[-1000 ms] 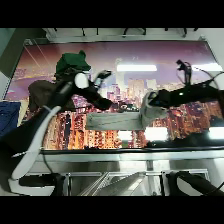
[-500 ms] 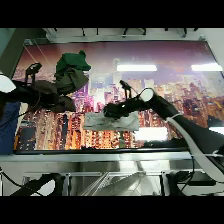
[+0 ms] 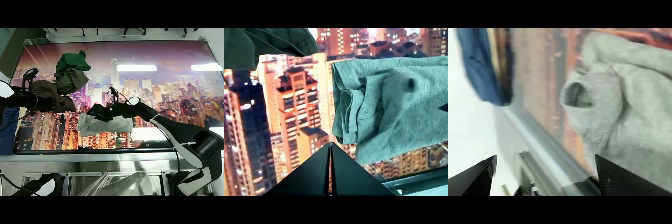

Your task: Fold the shirts.

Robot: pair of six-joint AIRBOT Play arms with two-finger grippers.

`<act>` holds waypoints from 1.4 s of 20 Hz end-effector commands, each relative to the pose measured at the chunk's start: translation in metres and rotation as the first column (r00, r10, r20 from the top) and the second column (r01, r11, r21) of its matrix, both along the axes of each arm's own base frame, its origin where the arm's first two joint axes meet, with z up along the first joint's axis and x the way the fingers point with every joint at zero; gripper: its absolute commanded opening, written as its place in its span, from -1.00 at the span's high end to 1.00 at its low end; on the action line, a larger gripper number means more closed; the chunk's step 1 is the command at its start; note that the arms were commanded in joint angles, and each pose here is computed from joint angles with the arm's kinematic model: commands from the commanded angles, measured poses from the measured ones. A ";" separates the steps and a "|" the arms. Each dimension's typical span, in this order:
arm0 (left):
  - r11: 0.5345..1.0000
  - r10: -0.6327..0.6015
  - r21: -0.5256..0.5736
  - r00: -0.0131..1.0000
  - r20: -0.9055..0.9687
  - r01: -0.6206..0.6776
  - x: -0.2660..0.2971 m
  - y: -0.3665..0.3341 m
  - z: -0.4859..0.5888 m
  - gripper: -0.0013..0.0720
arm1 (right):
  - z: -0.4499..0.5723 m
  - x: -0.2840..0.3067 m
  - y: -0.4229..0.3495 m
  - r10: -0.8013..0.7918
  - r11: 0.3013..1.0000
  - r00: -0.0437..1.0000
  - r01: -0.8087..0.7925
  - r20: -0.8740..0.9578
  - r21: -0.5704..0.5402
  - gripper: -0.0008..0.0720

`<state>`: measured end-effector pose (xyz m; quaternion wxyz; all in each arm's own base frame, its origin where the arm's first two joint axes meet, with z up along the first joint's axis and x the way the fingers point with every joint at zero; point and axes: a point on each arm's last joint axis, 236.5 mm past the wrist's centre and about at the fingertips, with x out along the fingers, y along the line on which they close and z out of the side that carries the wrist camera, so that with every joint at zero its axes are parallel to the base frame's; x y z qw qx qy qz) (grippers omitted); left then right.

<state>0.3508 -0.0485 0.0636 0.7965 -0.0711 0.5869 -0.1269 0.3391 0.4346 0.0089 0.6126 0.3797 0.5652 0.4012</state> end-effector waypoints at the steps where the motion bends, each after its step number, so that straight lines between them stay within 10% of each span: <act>1: 0.999 -0.035 0.006 0.999 -0.019 0.035 -0.004 -0.005 -0.005 0.91 | 0.052 0.008 -0.016 0.035 0.984 0.998 -0.043 0.050 0.173 -0.93; 10: 0.998 -0.060 -0.023 0.997 -0.039 0.059 -0.011 -0.013 -0.004 0.91 | 0.015 0.009 -0.235 -0.131 0.940 0.981 0.169 0.143 -0.296 -0.93; 27: 0.999 -0.024 -0.035 0.997 -0.072 0.021 -0.015 -0.013 -0.005 0.91 | -0.095 0.001 -0.149 -0.118 0.983 0.989 0.104 -0.094 -0.148 -0.92; 28: 0.999 -0.024 -0.035 0.997 -0.073 0.022 -0.016 -0.013 -0.005 0.91 | -0.094 0.005 -0.143 -0.119 0.982 0.990 0.105 -0.081 -0.155 -0.58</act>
